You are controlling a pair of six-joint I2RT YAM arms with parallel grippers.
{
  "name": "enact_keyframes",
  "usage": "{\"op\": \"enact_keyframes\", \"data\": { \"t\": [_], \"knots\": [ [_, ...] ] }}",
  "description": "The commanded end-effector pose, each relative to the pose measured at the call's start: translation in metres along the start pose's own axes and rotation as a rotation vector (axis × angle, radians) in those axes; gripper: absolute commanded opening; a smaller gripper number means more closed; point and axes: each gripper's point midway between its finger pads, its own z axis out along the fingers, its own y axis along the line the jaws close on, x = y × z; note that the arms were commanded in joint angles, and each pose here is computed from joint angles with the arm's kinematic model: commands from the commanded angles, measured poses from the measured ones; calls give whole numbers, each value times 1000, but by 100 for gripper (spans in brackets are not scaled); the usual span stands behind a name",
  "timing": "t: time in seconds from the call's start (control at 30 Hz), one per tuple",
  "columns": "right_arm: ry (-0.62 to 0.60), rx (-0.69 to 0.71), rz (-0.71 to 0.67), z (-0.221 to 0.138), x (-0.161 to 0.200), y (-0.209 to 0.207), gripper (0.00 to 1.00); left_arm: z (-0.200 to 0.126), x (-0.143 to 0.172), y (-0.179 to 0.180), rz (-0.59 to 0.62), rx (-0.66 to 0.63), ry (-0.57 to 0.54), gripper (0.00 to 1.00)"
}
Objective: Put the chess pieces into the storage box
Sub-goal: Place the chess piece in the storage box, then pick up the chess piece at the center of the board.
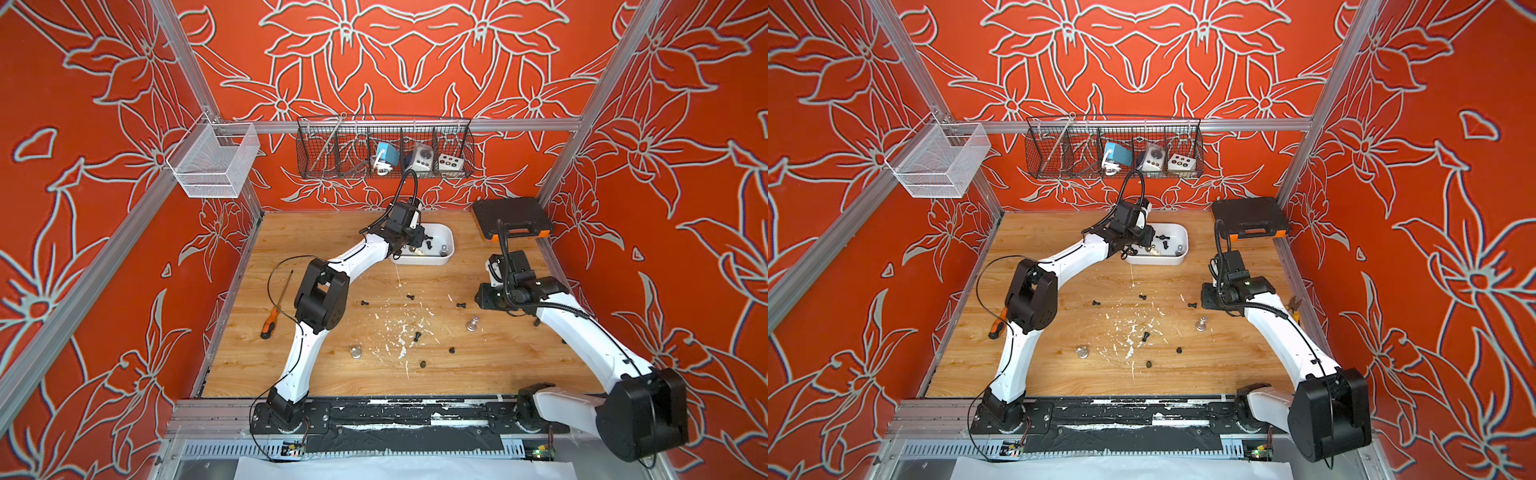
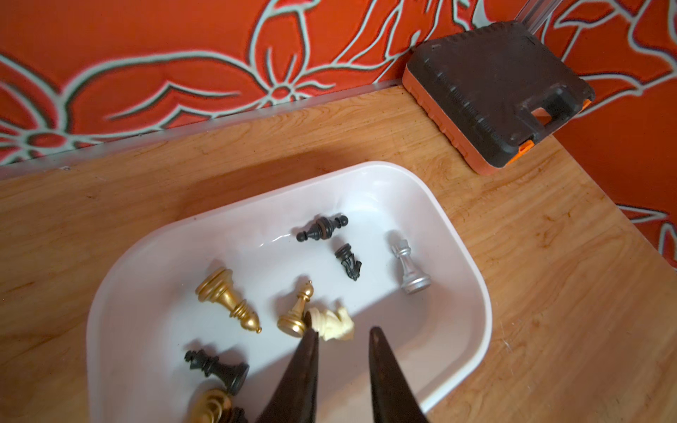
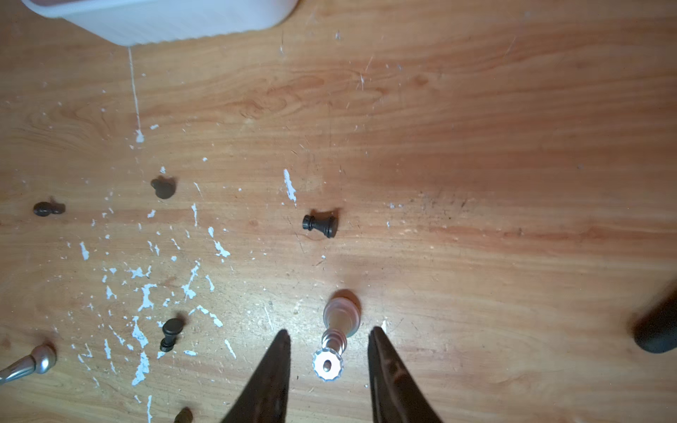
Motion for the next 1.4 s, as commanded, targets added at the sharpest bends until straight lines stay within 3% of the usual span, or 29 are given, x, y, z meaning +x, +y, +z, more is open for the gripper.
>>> {"op": "enact_keyframes", "data": {
  "t": [0.0, 0.63, 0.9, 1.37],
  "knots": [
    [84, 13, 36, 10, 17, -5, 37, -33, -29, -17, 17, 53, -81, 25],
    [218, 20, 46, 31, 41, -4, 37, -102, 30, -23, -72, 107, -41, 27],
    [249, 14, 35, 38, 46, 0, 37, -111, 57, -15, -95, 83, -8, 27],
    [290, 74, 7, 42, 58, -4, 33, -114, 66, -12, -102, 74, 3, 27]
  ]
}}
